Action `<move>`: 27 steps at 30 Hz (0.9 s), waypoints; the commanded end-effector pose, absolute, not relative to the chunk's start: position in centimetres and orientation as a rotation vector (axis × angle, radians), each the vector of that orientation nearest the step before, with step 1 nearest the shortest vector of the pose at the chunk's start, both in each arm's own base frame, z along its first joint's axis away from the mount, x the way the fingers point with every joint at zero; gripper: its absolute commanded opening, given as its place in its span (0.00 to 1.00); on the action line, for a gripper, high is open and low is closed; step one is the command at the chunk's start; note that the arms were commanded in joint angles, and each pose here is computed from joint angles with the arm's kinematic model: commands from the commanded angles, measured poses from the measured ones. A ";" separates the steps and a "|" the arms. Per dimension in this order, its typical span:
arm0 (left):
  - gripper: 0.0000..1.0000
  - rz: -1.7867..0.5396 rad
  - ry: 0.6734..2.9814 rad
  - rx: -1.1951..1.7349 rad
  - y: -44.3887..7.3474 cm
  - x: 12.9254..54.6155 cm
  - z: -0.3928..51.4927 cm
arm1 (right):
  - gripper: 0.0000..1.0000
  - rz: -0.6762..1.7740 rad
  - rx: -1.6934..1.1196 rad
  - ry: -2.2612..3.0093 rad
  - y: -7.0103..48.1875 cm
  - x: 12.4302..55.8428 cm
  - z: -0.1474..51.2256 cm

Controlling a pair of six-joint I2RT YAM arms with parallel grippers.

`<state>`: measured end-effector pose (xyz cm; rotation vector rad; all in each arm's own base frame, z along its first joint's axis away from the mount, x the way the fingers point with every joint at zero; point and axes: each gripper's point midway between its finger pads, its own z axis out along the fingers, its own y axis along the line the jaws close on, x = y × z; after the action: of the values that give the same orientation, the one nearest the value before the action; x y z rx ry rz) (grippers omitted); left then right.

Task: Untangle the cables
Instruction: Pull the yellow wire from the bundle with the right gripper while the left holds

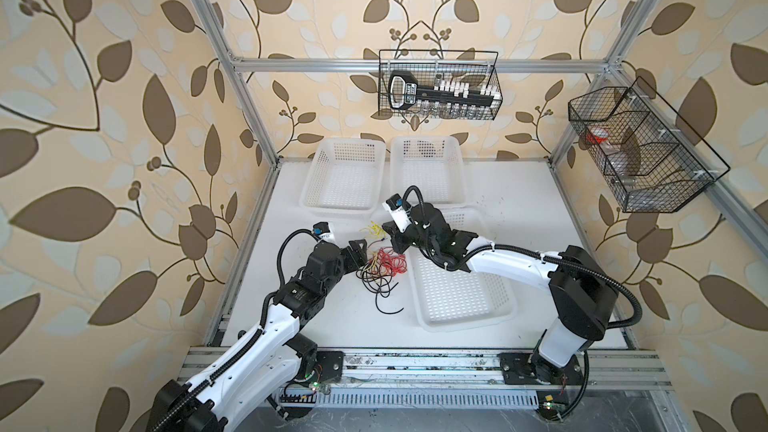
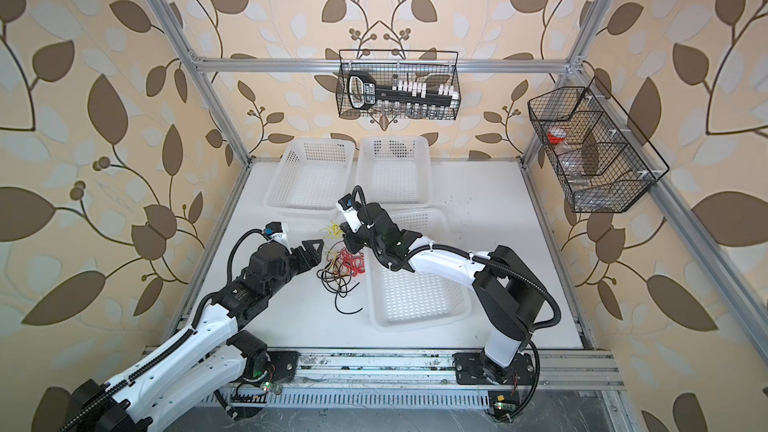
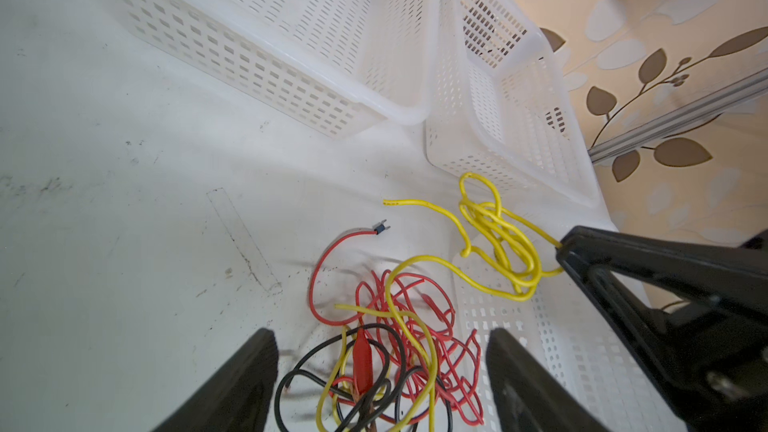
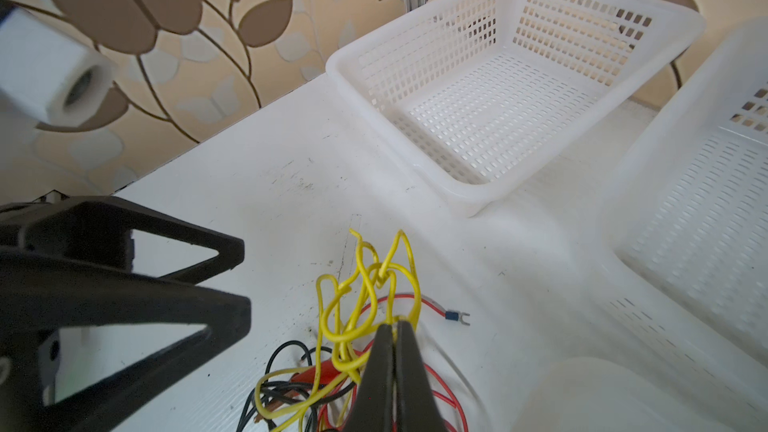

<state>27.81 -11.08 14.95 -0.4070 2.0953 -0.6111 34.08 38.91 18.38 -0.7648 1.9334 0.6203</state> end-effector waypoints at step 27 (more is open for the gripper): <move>0.00 -0.546 2.015 -0.482 -11.1 32.0 15.5 | 0.00 0.727 -0.511 1.857 36.0 35.7 23.1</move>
<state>31.43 -12.66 14.49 -0.4344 2.0496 -0.6408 33.63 38.59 22.16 -0.6551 1.8695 0.8025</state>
